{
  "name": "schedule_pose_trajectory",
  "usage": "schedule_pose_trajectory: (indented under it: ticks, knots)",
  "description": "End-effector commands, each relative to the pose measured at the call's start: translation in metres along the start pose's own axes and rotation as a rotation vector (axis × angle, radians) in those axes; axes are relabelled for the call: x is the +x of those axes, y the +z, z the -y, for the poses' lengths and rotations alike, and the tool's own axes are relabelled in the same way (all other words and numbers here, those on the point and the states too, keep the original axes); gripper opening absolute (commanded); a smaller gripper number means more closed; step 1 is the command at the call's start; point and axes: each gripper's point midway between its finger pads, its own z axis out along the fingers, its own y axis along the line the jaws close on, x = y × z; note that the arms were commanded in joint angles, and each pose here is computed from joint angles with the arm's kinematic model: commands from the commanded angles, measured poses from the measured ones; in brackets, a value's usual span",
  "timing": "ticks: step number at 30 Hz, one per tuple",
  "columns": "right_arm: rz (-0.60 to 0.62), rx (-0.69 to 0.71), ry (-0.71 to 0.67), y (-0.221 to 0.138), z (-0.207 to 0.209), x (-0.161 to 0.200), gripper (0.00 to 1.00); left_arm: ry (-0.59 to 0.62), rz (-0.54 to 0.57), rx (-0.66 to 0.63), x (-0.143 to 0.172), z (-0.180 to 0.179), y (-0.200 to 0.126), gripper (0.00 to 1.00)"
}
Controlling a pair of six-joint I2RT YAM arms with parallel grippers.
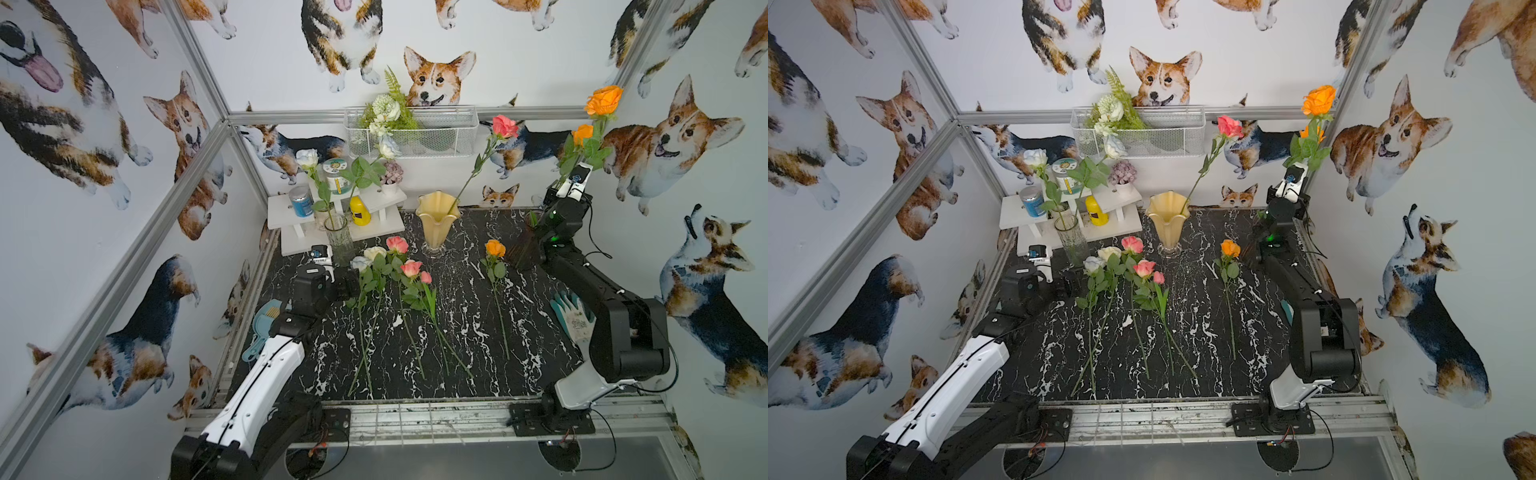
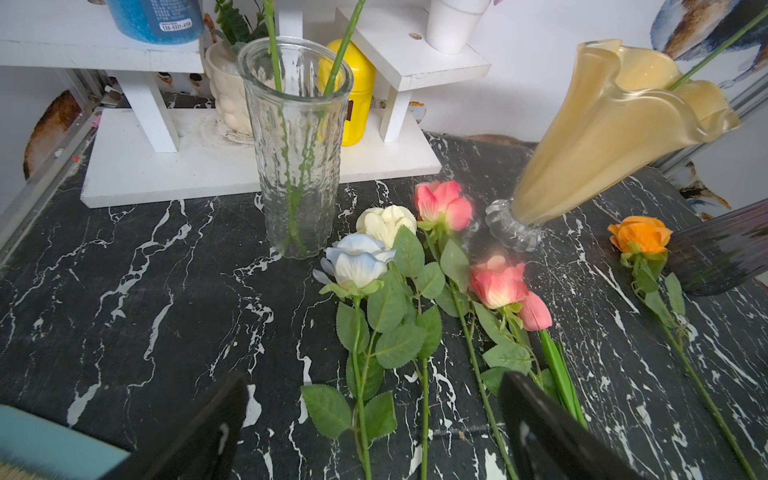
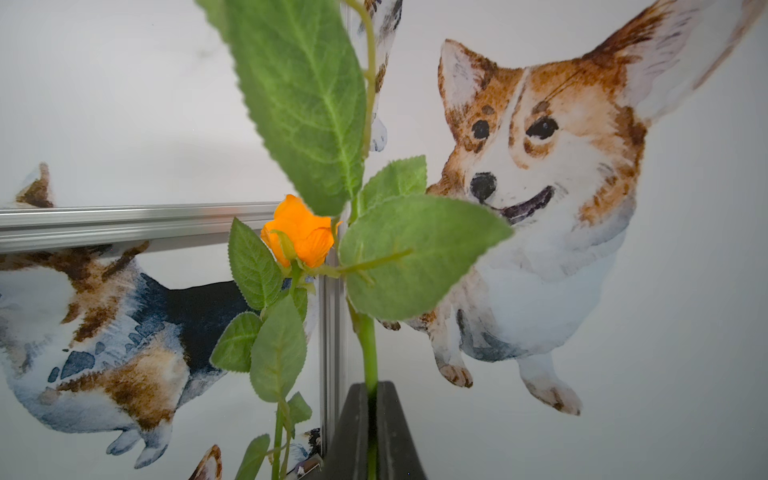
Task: Arrange the flowers in different vases according to their variety
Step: Insert the flower into the vase.
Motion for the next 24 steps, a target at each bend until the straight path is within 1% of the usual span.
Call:
schedule_pose_trajectory:
  ticks: [1,5,8,9,11,12,15,19,20,24]
  knots:
    - [0.010,-0.003,0.052,-0.003,0.002,0.001,0.00,-0.001,0.009,-0.005,-0.001,-0.001,0.000,1.00]
    - [-0.047,-0.027,0.074,-0.015,0.004,0.014,0.00,-0.001,0.013,0.003,-0.003,0.001,0.000,1.00]
    - [-0.084,-0.066,0.092,-0.027,0.004,0.019,0.38,-0.001,0.010,0.018,-0.002,0.003,0.000,1.00]
    - [-0.099,-0.082,0.094,-0.031,0.004,0.020,0.49,-0.002,0.007,0.027,-0.002,0.005,0.000,1.00]
    - [-0.131,-0.099,0.100,-0.036,0.004,0.023,0.65,-0.001,0.002,0.043,-0.001,0.007,0.001,1.00]
    - [-0.142,-0.114,0.105,-0.039,0.004,0.022,0.70,-0.001,-0.004,0.050,0.001,0.009,0.001,1.00]
    - [-0.186,-0.148,0.108,-0.047,0.005,0.025,0.80,0.001,-0.022,0.064,0.003,0.013,0.002,1.00]
    - [-0.240,-0.206,0.113,-0.058,0.004,0.026,0.83,-0.002,-0.065,0.063,0.010,0.014,0.001,1.00]
    - [-0.255,-0.212,0.124,-0.060,0.006,0.026,0.85,-0.006,-0.082,0.054,0.014,0.013,0.001,1.00]
    - [-0.334,-0.261,0.146,-0.073,0.006,0.025,0.87,-0.032,-0.175,0.020,0.039,0.007,0.001,1.00]
